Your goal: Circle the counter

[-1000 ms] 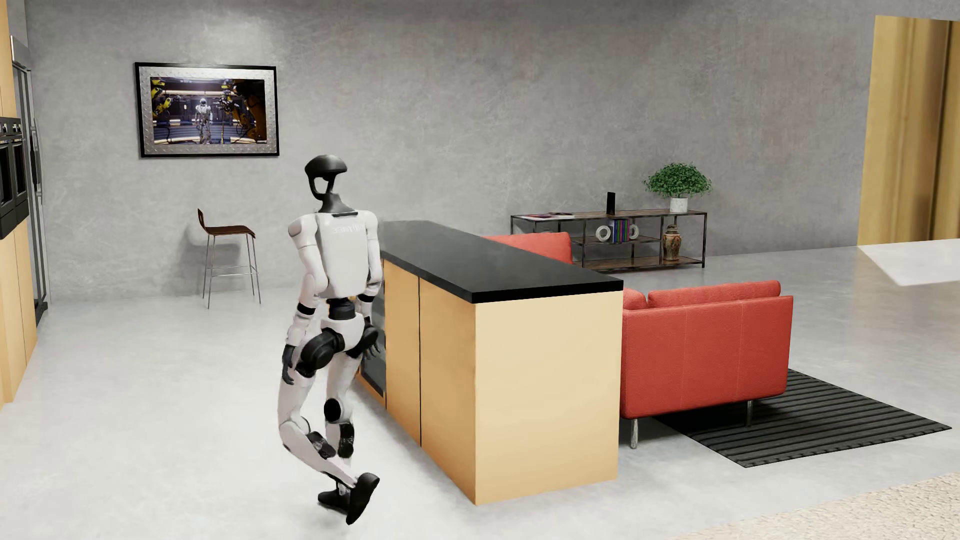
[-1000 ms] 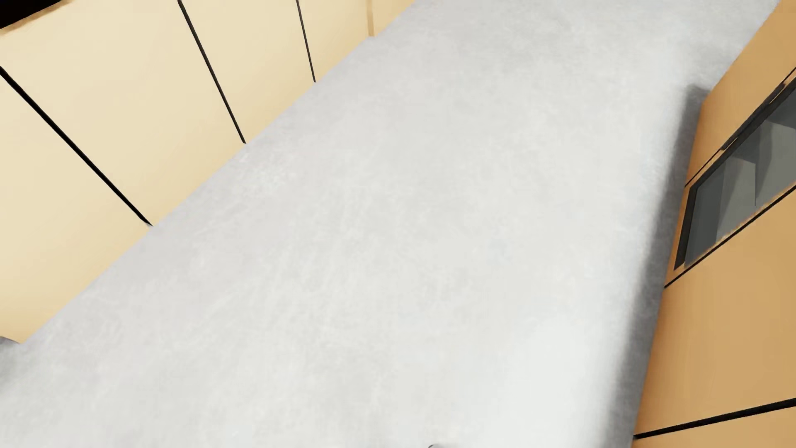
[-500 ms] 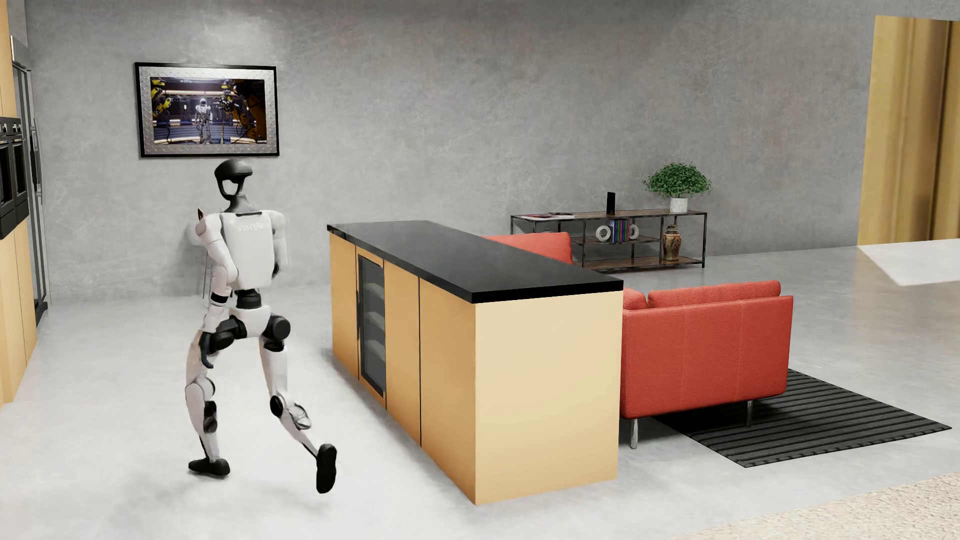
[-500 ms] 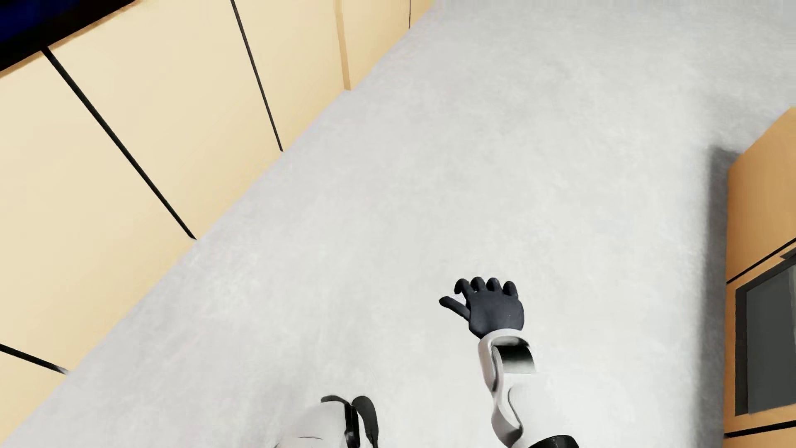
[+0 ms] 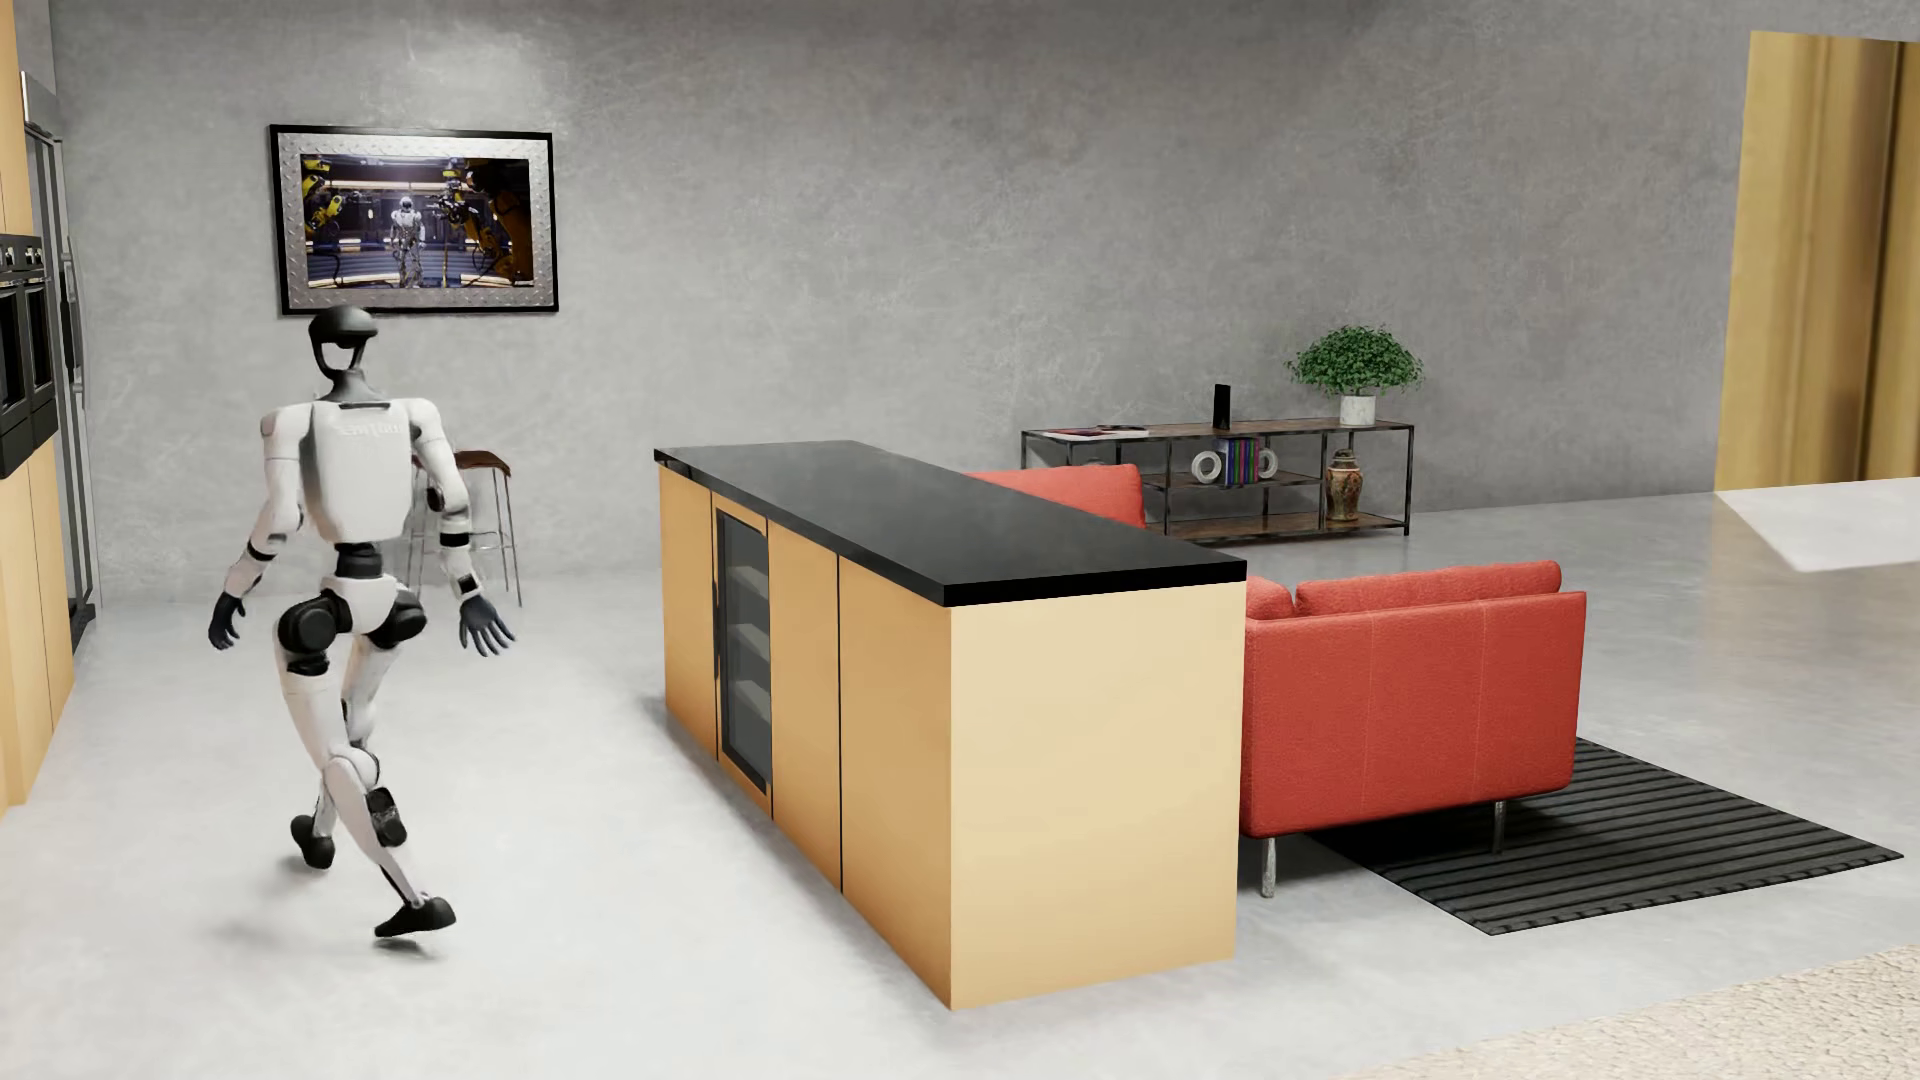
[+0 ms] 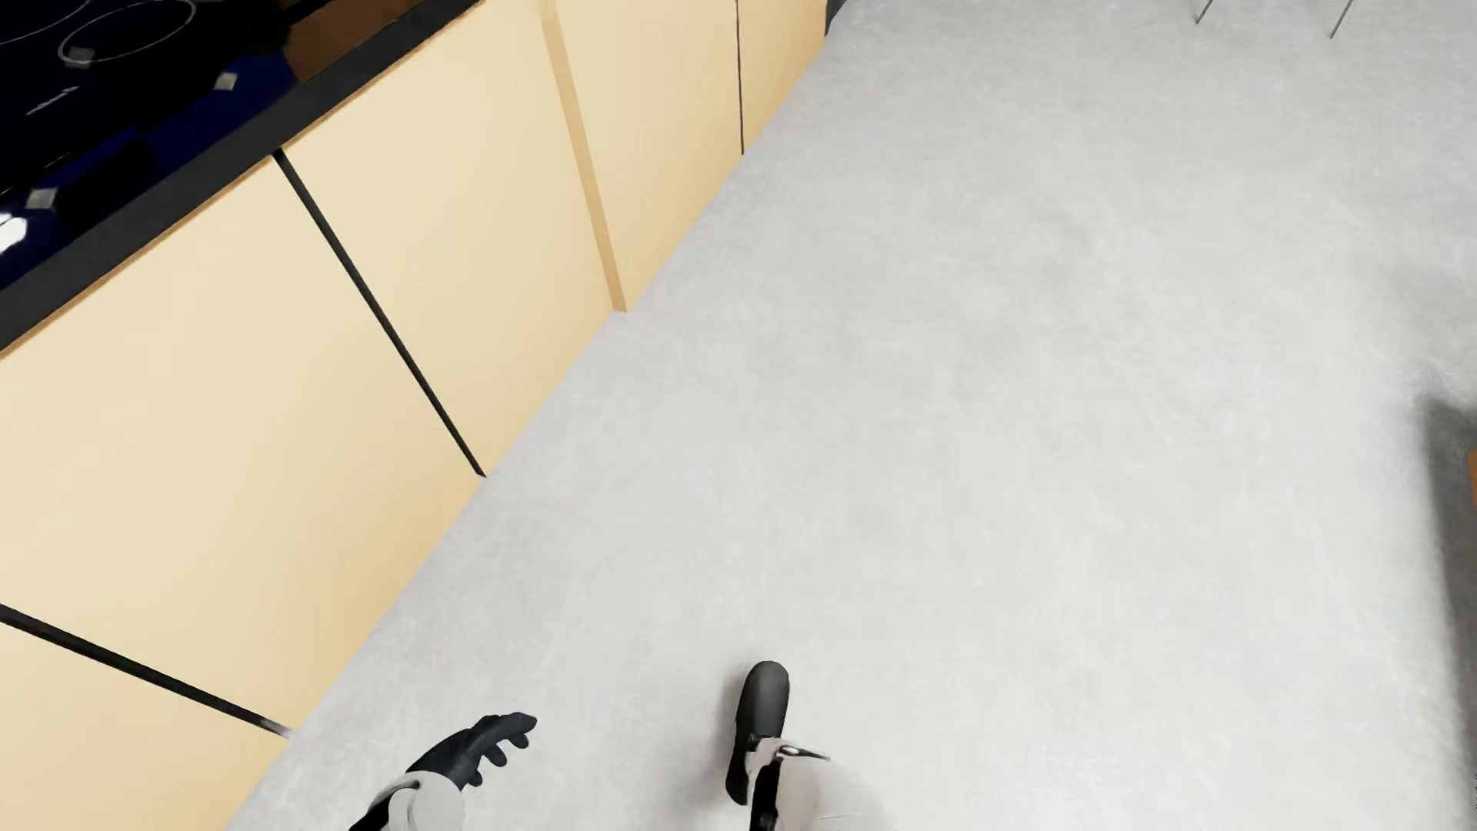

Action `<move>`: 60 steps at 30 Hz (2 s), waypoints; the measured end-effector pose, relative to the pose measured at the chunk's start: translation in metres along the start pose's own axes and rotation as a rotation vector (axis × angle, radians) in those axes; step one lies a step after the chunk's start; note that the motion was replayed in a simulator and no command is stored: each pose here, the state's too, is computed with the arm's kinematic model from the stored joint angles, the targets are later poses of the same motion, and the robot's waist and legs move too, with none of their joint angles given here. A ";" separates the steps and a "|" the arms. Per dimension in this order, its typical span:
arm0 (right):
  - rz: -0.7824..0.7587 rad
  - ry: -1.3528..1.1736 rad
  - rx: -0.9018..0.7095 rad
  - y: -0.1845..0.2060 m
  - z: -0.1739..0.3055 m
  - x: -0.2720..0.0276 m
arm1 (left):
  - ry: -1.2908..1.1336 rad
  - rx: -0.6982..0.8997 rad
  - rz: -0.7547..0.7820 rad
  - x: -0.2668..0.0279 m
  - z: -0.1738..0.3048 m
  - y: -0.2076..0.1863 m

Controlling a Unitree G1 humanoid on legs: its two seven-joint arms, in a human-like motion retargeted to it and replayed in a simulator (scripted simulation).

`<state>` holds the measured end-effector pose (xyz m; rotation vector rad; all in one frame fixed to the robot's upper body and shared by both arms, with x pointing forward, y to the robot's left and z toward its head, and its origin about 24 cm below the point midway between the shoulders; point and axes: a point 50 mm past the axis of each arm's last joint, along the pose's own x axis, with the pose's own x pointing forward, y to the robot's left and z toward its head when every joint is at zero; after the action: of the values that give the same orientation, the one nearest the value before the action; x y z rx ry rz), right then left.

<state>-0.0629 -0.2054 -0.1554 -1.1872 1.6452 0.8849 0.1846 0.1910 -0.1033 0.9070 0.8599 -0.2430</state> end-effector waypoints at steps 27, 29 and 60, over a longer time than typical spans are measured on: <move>-0.561 -0.134 0.145 -0.187 0.054 -0.045 | 0.384 -0.026 -0.328 -0.041 -0.086 -0.090; -0.415 -0.059 0.046 -0.144 0.034 -0.022 | 0.287 0.051 -0.266 -0.022 -0.065 -0.066; -1.173 -0.857 0.217 -0.256 0.114 -0.197 | 0.285 -0.035 -0.224 -0.040 -0.073 -0.072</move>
<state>0.2388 -0.1124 -0.0217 -1.1192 0.2061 0.3130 0.0807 0.1969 -0.1390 0.8239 1.2288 -0.2955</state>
